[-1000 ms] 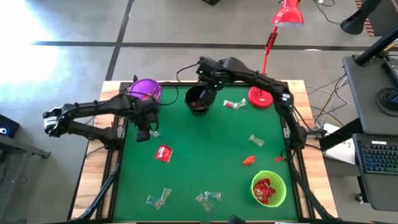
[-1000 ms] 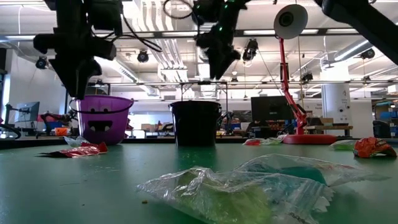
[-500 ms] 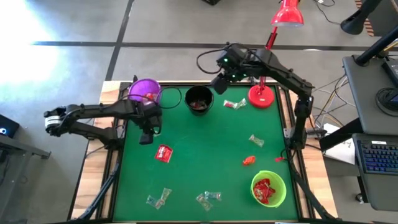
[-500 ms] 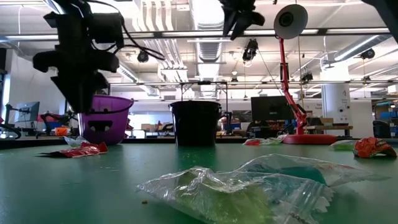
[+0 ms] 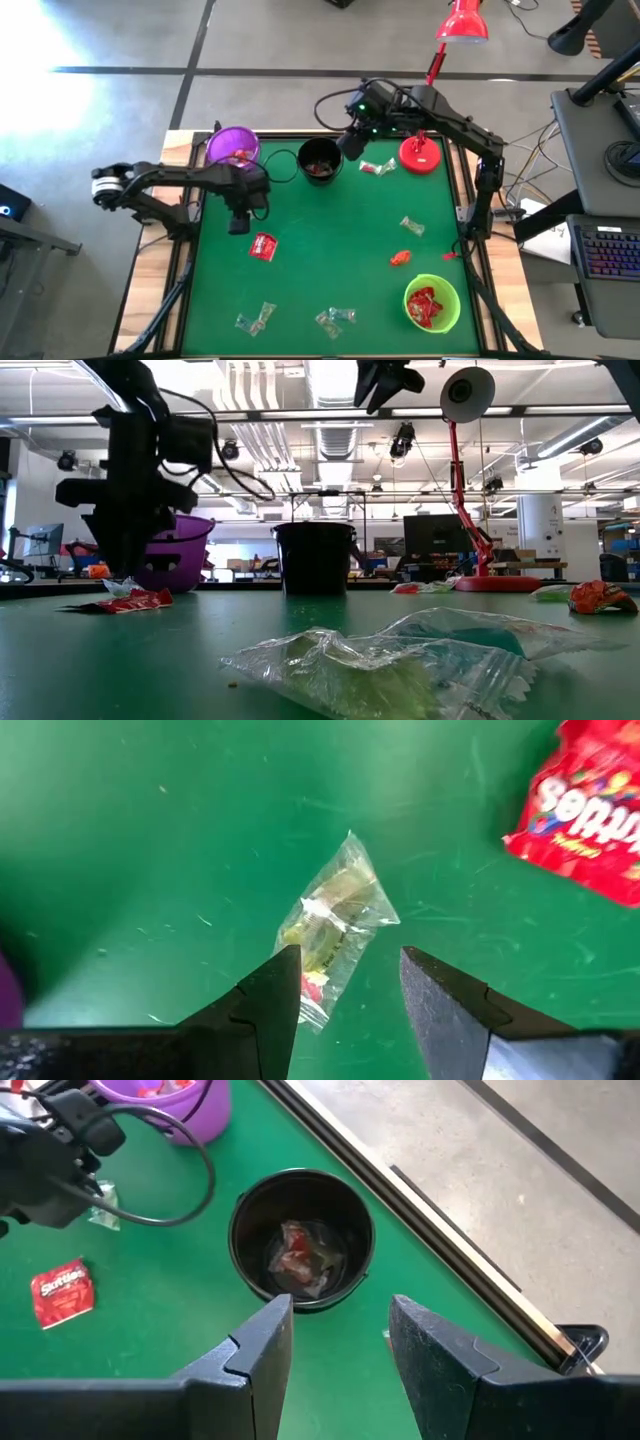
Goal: Sort candy
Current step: Put the green gummy into the black bucket
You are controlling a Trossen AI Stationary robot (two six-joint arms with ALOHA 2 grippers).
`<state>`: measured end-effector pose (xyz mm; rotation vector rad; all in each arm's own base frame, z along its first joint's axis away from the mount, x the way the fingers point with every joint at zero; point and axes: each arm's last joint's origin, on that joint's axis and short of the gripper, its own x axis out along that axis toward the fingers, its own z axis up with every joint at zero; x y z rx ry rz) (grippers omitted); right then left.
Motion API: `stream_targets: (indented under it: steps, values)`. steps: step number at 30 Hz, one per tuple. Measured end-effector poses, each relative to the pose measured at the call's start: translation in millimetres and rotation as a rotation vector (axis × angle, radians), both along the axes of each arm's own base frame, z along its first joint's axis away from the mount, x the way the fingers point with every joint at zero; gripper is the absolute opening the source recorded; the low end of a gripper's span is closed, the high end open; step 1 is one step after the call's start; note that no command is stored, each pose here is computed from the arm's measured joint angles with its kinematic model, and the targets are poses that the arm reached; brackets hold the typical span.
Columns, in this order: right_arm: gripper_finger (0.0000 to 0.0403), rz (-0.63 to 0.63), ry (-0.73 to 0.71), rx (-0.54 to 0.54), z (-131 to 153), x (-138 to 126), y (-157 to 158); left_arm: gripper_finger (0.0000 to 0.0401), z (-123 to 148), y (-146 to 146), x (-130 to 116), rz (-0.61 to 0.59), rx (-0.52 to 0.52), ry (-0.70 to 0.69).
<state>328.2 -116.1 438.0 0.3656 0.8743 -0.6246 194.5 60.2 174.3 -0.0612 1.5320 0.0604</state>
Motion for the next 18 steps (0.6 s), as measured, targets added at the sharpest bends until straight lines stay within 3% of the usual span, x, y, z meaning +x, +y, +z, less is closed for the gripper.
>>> stream_targets:
  steps: [8,11,18]
  values:
    - [0.0160,0.004,0.001,0.000,0.0,0.4,1.4,0.0155,-17.6,2.2,5.9,0.005,-0.022,0.089]
    - [0.0160,0.004,0.001,0.000,-0.1,0.4,1.4,0.0155,-22.6,4.5,8.7,0.009,0.019,0.107]
    - [0.0160,0.004,0.007,0.002,-0.4,-0.1,1.6,0.0155,-27.3,7.8,17.4,0.050,0.047,0.017]
